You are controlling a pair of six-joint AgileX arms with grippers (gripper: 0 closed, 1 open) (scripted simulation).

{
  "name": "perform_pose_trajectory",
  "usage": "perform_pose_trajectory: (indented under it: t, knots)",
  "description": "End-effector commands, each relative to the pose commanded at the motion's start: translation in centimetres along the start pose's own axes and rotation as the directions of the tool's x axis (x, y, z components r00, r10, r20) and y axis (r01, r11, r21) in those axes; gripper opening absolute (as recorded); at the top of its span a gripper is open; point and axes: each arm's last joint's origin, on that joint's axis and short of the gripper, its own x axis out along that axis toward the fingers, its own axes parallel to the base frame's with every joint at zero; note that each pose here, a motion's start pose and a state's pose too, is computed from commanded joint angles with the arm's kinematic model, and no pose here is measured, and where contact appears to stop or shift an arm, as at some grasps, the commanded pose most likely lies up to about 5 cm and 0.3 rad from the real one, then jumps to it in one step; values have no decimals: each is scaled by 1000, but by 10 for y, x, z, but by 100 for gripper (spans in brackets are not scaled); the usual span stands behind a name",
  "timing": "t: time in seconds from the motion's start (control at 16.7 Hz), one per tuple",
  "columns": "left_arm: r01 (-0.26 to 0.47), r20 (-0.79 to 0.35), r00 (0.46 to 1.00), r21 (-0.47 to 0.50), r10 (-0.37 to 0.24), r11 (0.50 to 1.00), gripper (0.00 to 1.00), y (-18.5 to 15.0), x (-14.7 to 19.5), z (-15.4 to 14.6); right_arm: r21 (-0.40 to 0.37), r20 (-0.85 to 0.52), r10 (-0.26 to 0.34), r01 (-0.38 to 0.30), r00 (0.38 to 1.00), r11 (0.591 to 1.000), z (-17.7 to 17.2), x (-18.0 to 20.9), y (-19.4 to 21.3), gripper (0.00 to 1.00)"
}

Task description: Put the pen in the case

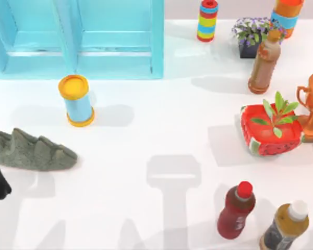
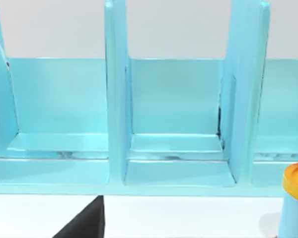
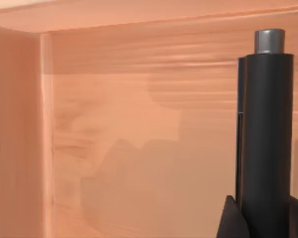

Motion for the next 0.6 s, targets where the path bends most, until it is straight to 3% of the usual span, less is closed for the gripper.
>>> perform_pose_trajectory:
  t: [0.24,0.6]
  knots:
    - [0,0,1000,0,0,1000,100,0,0,0,1,3,-1,1,1000,1000,1,0,0,0]
    - [0,0,1000,0,0,1000,100,0,0,0,1,3,-1,1,1000,1000,1,0,0,45]
